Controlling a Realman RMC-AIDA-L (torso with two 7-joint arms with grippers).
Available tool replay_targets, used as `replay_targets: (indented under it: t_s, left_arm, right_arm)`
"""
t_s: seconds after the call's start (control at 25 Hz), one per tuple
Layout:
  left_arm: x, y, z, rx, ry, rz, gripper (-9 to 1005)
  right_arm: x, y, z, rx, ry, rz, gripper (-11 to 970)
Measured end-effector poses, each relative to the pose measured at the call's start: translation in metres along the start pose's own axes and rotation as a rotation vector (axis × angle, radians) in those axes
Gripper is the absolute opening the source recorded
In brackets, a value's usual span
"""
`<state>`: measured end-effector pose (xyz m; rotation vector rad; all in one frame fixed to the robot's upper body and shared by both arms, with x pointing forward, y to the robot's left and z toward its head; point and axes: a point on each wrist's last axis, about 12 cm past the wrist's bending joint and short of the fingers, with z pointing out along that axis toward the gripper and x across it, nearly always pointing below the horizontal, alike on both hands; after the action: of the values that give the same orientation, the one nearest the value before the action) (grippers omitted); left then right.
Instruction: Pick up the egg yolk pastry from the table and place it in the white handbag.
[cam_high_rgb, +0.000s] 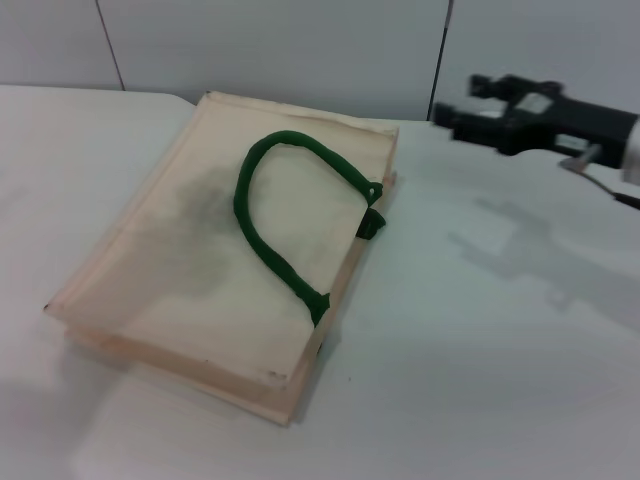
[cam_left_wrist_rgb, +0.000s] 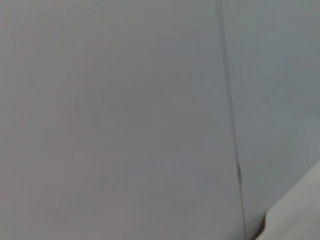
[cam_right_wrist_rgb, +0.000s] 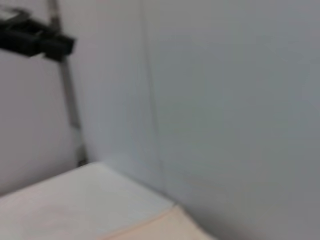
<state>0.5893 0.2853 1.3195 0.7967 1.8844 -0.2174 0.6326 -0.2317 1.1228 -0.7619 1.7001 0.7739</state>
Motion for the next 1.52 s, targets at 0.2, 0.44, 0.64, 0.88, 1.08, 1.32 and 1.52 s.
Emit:
replay_targets:
  t_s: [0.2,0.44,0.64,0.88,1.08,1.32,1.52]
  left_arm:
    - [0.018,0.012,-0.001,-0.020,-0.045,-0.095,402]
    - [0.052,0.028,0.013,-0.056,-0.129,-0.174,397]
    - [0.074,0.036,0.021,-0.089,-0.237,-0.179,396]
    - [0.078,0.035,0.034,-0.117,-0.364,-0.150,395]
    - [0.083,0.026,0.056,-0.184,-0.391,-0.082,394]
    - [0.095,0.018,0.064,-0.302,-0.425,-0.096,393]
    - [0.107,0.010,0.073,-0.359,-0.423,-0.134,390]
  right_arm:
    - [0.004,-0.017,-0.036,0.138,-0.096,0.017,792]
    - [0.015,-0.026,-0.060,0.303,-0.161,-0.013,793]
    - [0.021,-0.029,-0.066,0.440,-0.198,-0.059,792]
    - [0.016,-0.042,-0.070,0.563,-0.223,-0.054,791]
    - [0.017,-0.051,-0.063,0.647,-0.144,-0.062,789]
    - [0.022,-0.051,-0.059,0.675,-0.106,-0.055,788]
    - [0.029,-0.047,-0.053,0.678,-0.075,-0.071,789]
